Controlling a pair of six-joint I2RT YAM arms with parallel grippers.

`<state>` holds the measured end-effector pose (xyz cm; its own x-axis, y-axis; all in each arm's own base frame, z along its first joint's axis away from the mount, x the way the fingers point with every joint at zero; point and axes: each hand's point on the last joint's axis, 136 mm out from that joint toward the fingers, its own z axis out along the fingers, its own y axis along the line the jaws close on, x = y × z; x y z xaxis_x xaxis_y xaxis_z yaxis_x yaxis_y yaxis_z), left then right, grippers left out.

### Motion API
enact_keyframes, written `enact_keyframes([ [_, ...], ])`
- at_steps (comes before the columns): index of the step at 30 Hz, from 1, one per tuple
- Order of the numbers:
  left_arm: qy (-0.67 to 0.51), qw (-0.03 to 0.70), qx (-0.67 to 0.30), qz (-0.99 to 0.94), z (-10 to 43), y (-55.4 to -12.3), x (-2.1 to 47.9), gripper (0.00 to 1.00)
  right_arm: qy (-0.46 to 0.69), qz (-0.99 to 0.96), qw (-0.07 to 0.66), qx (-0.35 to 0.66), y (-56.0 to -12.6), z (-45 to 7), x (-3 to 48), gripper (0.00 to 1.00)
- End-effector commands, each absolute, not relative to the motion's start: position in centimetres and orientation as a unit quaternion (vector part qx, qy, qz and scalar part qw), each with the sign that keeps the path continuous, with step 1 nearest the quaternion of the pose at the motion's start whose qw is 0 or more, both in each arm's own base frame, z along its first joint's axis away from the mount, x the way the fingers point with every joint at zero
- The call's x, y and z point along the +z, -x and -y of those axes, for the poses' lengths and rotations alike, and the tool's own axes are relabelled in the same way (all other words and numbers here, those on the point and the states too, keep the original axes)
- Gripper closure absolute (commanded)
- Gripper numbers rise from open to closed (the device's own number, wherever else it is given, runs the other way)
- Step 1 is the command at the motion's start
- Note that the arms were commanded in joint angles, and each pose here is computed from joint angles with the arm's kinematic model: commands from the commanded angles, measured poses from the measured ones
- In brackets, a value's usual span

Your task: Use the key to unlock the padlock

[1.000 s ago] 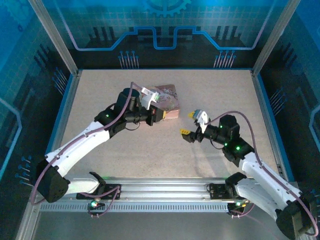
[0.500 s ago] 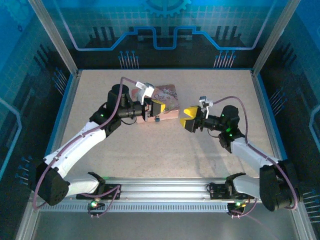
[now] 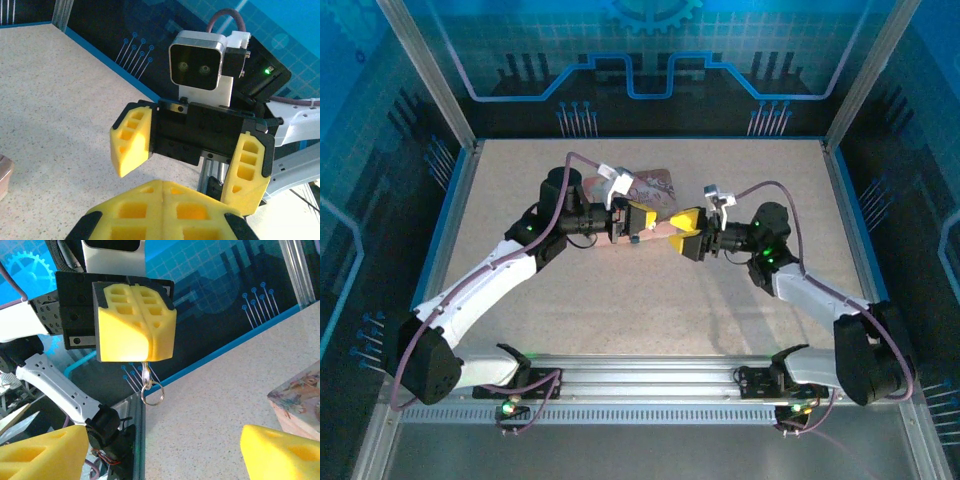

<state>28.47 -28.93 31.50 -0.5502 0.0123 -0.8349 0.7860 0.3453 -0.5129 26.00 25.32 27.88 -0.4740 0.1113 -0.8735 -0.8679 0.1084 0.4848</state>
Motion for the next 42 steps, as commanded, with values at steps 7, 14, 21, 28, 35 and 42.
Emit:
enact_keyframes([
  [7, -0.287, 0.377, -0.522, -0.709, 29.3, -27.7, 32.5, 1.00, 0.329, -0.596, 0.407, 0.609, -26.0, -27.7, 29.9, 0.29],
  [14, -0.285, 0.377, -0.522, -0.711, 29.2, -27.5, 32.4, 1.00, 0.335, -0.591, 0.400, 0.615, -26.1, -28.8, 30.5, 0.40],
  [21, -0.282, 0.376, -0.521, -0.712, 29.2, -27.5, 32.1, 1.00, 0.331, -0.597, 0.389, 0.619, -26.3, -29.5, 29.7, 0.48],
  [28, -0.283, 0.377, -0.518, -0.714, 29.1, -27.5, 32.0, 1.00, 0.322, -0.601, 0.391, 0.618, -26.6, -29.4, 29.5, 0.61],
  [35, -0.281, 0.377, -0.514, -0.717, 29.0, -27.6, 31.7, 1.00, 0.308, -0.608, 0.404, 0.610, -26.9, -28.7, 29.5, 0.73],
  [42, -0.278, 0.376, -0.513, -0.720, 29.0, -27.7, 31.5, 1.00, 0.302, -0.611, 0.411, 0.605, -26.7, -28.1, 29.3, 0.87],
])
